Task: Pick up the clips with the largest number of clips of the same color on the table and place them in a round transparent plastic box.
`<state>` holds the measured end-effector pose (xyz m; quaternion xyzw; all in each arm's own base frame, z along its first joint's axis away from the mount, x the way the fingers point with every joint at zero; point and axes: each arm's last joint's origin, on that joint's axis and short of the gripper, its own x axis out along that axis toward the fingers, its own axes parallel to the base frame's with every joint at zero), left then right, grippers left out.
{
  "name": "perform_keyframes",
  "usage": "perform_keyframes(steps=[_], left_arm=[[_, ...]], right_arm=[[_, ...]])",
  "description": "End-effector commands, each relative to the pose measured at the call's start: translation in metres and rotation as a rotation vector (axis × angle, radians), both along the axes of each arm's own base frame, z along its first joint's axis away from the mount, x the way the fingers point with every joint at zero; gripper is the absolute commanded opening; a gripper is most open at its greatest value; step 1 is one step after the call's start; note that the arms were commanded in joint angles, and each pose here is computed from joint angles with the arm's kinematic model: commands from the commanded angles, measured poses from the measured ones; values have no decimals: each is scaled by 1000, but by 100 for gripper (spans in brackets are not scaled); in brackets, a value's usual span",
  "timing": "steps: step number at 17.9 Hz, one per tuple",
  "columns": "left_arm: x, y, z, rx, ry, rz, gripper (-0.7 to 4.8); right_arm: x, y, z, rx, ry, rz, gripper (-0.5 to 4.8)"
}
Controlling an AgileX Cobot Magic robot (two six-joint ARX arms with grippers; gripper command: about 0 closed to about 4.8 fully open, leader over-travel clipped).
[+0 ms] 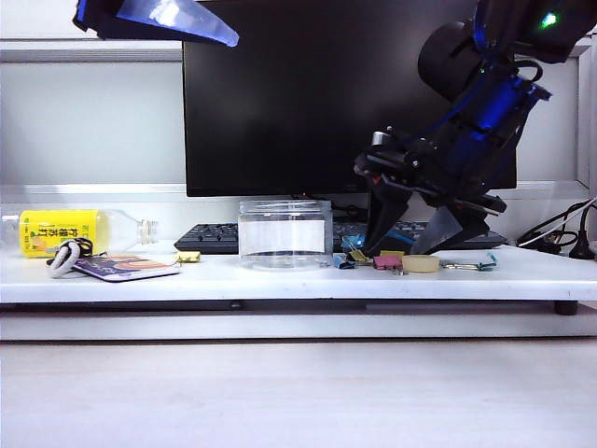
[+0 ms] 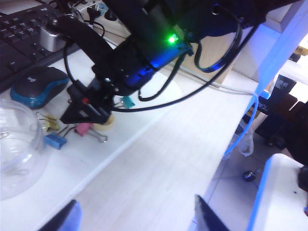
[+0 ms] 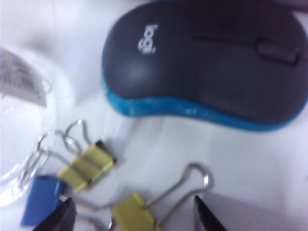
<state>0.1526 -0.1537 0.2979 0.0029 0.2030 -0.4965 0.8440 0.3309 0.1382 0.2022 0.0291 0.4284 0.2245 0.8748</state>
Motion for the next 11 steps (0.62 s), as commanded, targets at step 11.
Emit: perform_keyframes(steps=[11], left_arm=[[0,0,4,-20,-17,-3,313]], right_arm=[[-5,-2,-6,-54,56,14,240]])
